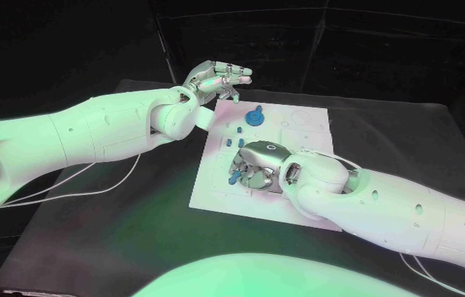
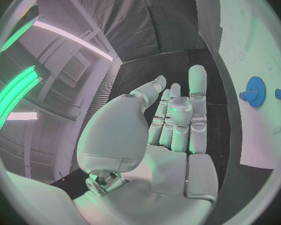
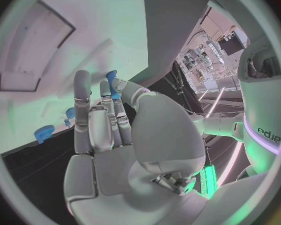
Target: Assemble the parts on the task board
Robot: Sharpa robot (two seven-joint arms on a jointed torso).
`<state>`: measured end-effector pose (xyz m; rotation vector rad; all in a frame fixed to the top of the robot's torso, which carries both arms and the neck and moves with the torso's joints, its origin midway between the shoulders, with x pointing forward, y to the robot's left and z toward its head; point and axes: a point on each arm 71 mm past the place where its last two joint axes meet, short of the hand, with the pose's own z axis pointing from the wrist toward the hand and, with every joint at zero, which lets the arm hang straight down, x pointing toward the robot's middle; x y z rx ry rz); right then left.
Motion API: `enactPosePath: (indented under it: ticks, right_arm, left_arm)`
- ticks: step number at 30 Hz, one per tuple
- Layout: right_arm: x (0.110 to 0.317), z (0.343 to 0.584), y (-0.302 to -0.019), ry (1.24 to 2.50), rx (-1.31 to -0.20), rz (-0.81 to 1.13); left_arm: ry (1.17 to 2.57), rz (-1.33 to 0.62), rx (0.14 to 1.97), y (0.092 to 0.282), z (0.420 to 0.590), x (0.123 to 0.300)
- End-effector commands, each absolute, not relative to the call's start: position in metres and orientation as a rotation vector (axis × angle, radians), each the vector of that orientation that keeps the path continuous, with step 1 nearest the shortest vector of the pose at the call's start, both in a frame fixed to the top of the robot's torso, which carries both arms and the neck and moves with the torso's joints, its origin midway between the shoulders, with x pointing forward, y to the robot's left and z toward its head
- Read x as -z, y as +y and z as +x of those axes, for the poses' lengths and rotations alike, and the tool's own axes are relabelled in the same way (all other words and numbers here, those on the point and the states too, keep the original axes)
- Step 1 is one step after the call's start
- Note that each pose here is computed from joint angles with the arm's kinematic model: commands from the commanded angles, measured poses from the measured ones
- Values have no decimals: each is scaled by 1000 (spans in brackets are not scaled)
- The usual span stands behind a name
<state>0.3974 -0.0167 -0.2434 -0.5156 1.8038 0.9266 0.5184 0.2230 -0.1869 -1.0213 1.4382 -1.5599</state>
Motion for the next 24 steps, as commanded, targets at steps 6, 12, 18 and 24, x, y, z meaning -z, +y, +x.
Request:
enactPosePath:
  ticks: [6, 12, 18, 24]
  right_arm:
    - [245, 397, -12, 1831, -909, -540]
    - [244, 398, -10, 1821, -912, -530]
    - [240, 397, -7, 1774, -948, -515]
    - [238, 395, -5, 1752, -973, -511]
  left_arm:
    - [1440, -1016, 1574, 222, 518, 185]
    - [1440, -1016, 1574, 222, 518, 185]
    - [1440, -1016, 1574, 222, 518, 185]
    - [1440, -1016, 1574, 222, 518, 185]
